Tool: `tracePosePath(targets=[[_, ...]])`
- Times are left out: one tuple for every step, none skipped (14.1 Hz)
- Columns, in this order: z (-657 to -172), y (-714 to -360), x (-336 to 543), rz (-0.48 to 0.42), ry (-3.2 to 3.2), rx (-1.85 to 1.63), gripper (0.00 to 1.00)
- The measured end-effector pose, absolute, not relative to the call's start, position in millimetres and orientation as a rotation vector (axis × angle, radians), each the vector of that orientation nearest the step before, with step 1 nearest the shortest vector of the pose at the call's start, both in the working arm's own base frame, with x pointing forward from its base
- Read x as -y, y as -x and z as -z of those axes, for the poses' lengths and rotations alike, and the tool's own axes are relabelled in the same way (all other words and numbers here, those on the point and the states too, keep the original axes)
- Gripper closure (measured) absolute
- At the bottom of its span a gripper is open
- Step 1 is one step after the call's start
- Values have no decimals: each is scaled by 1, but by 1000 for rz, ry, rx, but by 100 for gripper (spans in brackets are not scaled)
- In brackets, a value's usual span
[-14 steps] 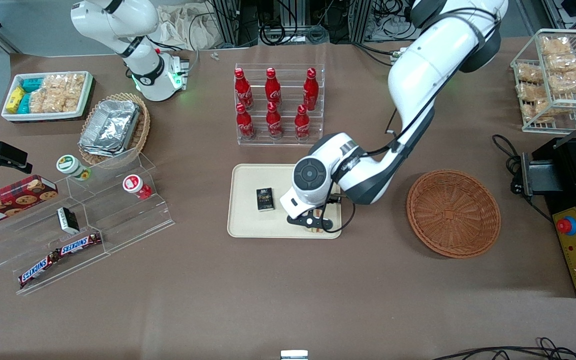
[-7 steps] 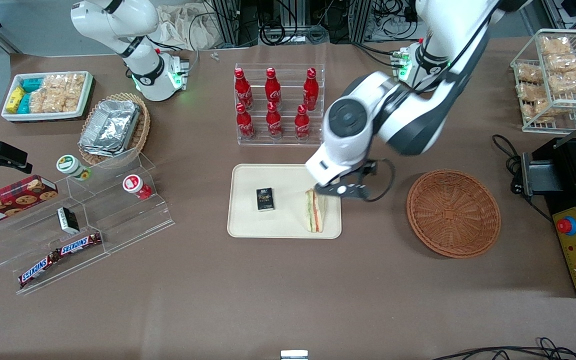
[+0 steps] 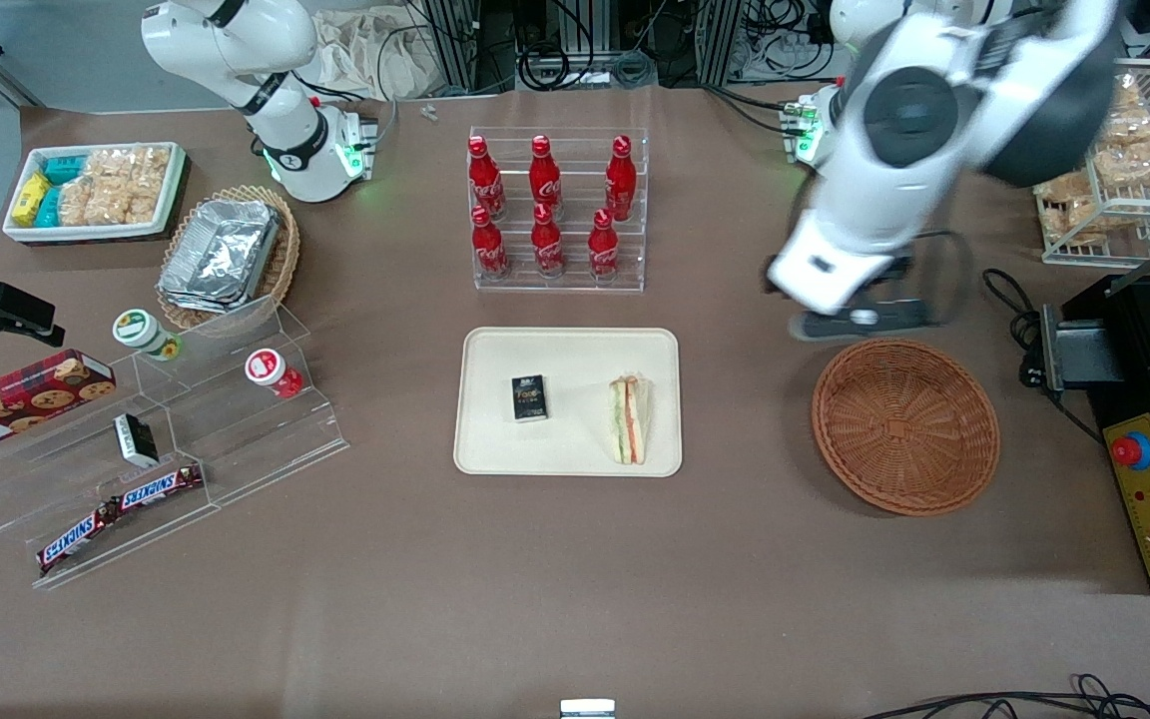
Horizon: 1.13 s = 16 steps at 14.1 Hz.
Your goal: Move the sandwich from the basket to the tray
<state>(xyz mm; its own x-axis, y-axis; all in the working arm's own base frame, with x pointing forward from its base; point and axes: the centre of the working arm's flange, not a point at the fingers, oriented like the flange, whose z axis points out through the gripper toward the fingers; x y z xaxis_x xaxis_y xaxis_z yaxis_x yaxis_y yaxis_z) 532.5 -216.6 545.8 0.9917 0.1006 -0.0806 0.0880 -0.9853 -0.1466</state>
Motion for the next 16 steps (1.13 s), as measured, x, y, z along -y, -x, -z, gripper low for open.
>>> tracePosePath(targets=[[-557,-545,185,-142,2995,217,0],[-562,-556,157,-155,2997,275,0],[-562,-564,134,-169,3005,297,0],[-559,-570,120,-188,3016,264,0],[-553,-573,114,-209,3025,209,0],[-548,-575,113,-229,3028,174,0],[-542,-576,115,-251,3027,160,0],[-534,-574,117,-274,3024,153,0],[-527,-573,117,-296,3025,155,0],[-521,-571,116,-304,3034,162,0],[-517,-570,114,-293,3043,173,0],[-515,-569,113,-276,3050,182,0],[-520,-568,113,-251,3056,181,1],[-526,-568,115,-225,3063,169,0],[-531,-568,116,-211,3069,161,0],[-535,-569,116,-204,3073,156,0]])
